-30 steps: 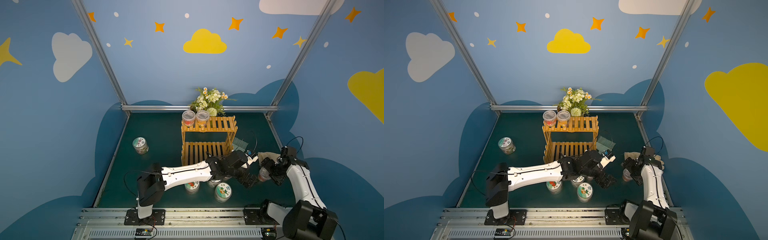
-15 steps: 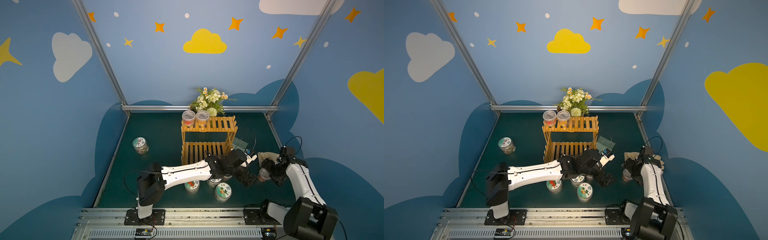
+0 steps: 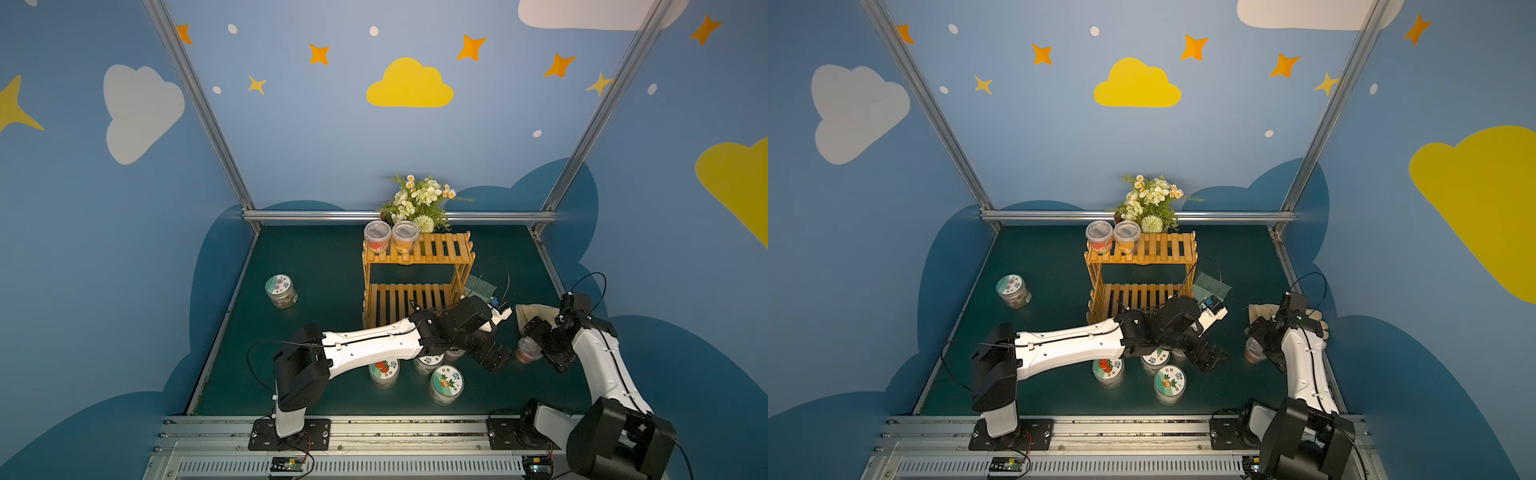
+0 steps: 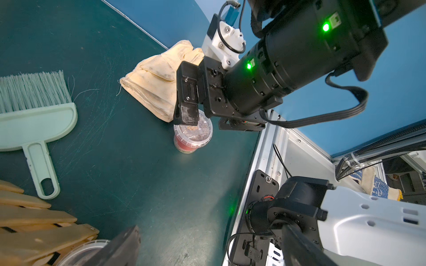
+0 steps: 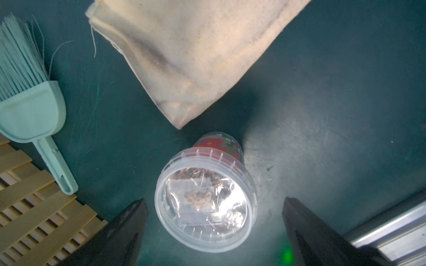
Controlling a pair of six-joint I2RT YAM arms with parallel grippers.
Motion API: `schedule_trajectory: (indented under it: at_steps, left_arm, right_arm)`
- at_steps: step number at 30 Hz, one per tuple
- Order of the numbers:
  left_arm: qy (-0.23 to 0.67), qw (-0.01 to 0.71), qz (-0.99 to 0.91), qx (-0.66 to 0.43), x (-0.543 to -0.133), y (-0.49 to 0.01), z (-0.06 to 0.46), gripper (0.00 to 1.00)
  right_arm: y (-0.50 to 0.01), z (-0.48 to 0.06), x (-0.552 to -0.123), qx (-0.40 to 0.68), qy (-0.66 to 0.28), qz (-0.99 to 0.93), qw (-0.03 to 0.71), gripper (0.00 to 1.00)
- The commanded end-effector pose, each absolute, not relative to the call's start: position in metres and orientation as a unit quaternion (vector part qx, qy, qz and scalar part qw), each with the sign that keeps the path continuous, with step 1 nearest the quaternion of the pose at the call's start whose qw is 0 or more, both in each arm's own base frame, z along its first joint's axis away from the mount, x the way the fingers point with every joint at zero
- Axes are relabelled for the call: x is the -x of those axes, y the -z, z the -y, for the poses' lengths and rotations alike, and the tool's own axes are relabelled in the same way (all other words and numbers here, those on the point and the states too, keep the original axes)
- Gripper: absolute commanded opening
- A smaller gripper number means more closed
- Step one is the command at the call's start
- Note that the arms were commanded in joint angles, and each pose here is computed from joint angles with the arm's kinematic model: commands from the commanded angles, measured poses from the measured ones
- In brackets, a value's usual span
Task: Place the seed container on the shelf
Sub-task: Move the seed jar to the center of the board.
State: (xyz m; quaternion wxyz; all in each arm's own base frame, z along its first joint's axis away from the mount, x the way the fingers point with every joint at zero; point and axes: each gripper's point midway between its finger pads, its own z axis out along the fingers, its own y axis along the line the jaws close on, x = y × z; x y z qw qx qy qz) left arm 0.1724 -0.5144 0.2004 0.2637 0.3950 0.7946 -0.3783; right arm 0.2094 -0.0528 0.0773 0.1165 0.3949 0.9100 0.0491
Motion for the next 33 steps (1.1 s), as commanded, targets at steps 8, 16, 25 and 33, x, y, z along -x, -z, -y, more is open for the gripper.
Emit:
schedule_trajectory:
  at_steps: [8, 16, 25, 33]
  left_arm:
    - [0.396, 0.261, -0.784, -0.399, -0.170, -0.211, 0.520, 1.00]
    - [0.395, 0.263, -0.784, -0.400, -0.170, -0.213, 0.518, 1.00]
    - [0.392, 0.263, -0.787, -0.397, -0.171, -0.212, 0.518, 1.00]
    - [0.391, 0.264, -0.788, -0.397, -0.171, -0.212, 0.516, 1.00]
  right_arm:
    - [-0.067, 0.040, -0.220, -0.359, -0.089, -0.926, 0.072, 0.96]
    - [-0.071, 0.026, -0.224, -0.335, -0.114, -0.931, 0.086, 0.84]
    - [-0.073, -0.002, -0.232, -0.274, -0.134, -0.949, 0.083, 0.84]
    - [-0.071, -0.008, -0.235, -0.256, -0.128, -0.955, 0.073, 0.83]
